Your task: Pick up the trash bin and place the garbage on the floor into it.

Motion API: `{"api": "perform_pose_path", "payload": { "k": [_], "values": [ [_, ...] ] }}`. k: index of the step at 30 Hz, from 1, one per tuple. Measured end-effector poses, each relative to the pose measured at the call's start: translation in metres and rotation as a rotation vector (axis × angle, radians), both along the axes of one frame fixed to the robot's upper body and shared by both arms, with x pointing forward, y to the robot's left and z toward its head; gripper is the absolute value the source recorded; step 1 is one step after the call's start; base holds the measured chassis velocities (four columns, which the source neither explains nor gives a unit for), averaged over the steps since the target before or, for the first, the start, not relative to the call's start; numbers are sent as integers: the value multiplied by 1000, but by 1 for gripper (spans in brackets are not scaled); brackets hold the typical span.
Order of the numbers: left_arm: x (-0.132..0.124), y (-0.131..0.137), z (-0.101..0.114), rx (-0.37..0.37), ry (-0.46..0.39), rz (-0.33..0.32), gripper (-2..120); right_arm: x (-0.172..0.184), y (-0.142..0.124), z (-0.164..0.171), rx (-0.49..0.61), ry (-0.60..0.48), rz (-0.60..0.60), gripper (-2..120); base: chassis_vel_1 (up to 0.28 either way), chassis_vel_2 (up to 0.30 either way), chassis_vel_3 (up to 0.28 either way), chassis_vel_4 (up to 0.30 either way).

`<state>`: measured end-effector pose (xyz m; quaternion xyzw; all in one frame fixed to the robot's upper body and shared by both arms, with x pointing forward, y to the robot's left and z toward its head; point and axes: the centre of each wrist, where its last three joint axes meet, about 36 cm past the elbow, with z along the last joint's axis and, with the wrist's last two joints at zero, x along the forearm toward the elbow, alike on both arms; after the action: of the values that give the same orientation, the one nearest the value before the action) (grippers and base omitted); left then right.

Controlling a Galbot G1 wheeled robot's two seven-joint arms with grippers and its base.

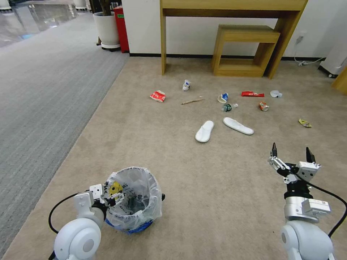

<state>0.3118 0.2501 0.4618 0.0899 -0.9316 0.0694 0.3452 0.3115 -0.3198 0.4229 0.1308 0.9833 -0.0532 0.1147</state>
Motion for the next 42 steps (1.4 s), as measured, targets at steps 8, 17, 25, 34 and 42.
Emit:
{"api": "perform_pose_path", "payload": {
  "k": [8, 17, 25, 34, 42],
  "values": [
    [3, 2, -4, -10, 32, 10, 100, 0, -1, 5, -1, 2, 2, 100, 0, 0, 0, 0],
    [7, 5, -12, -12, 59, 29, 100, 1, -1, 1, -1, 13, 6, 100, 0, 0, 0, 0],
    [11, 7, -20, -13, 77, 43, 100, 3, -1, -1, -1, 21, 9, 100, 0, 0, 0, 0],
    [14, 8, -28, -12, 95, 54, 99, 6, -2, -5, -1, 28, 10, 100, 0, 0, 0, 0],
    [15, 9, -33, -5, 104, 61, 100, 7, -1, -6, -1, 32, 12, 100, 0, 0, 0, 0]
  ]
}}
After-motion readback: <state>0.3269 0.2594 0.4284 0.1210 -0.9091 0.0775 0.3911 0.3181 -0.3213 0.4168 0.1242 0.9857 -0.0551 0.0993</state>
